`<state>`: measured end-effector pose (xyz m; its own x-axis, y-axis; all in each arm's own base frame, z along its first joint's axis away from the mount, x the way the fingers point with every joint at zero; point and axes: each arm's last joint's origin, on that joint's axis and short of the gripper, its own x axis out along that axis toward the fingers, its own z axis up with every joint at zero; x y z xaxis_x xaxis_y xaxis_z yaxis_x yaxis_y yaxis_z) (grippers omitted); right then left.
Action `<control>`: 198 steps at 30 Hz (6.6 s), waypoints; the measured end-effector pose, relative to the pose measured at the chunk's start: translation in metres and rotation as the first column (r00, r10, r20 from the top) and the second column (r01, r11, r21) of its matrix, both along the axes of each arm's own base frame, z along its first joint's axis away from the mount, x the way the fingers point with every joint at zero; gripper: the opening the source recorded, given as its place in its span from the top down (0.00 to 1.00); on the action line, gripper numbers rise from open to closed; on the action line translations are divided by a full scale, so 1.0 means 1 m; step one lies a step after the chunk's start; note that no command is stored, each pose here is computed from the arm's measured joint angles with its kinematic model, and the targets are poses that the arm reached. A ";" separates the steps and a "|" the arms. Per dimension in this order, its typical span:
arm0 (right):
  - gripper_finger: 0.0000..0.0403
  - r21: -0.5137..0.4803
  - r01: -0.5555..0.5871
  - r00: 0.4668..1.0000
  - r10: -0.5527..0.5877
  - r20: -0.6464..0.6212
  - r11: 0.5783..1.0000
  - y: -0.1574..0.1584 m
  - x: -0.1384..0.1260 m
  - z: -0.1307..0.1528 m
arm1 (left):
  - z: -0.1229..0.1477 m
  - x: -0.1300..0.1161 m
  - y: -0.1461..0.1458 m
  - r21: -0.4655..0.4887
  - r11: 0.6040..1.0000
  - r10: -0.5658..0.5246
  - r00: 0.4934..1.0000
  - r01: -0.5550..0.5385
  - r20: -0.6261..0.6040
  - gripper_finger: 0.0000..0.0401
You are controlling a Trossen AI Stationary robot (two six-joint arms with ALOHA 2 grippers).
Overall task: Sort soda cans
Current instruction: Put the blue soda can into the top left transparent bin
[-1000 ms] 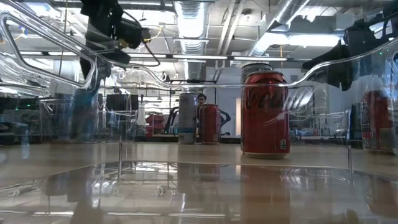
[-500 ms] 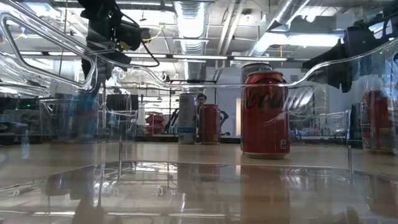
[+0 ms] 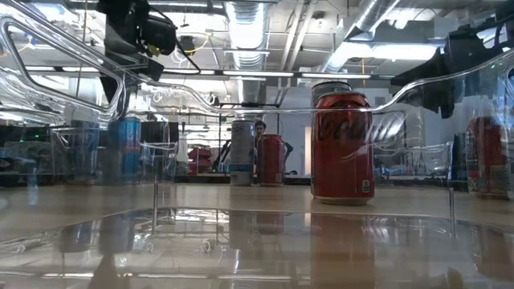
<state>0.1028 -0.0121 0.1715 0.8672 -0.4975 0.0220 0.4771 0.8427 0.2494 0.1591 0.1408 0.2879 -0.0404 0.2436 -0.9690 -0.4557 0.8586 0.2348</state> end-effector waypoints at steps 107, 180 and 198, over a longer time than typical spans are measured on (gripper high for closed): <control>0.33 0.477 0.638 0.347 0.328 -0.879 0.605 0.031 0.014 0.114 | -0.026 0.104 -0.051 0.485 0.848 -0.524 0.480 0.213 0.704 0.35; 0.07 0.526 0.562 0.277 0.454 -0.847 0.639 0.025 0.015 0.091 | -0.029 0.102 -0.051 0.460 0.862 -0.502 0.499 0.216 0.706 0.35; 0.33 0.566 0.501 0.332 0.459 -0.824 0.655 0.026 0.024 0.080 | -0.030 0.102 -0.051 0.458 0.859 -0.506 0.510 0.228 0.696 0.35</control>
<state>0.1265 0.0139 0.2516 0.0566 0.0586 -0.9967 0.7798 0.6209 0.0808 0.2607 0.0895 0.2578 0.8387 0.3023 -0.4529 -0.2316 0.9508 0.2058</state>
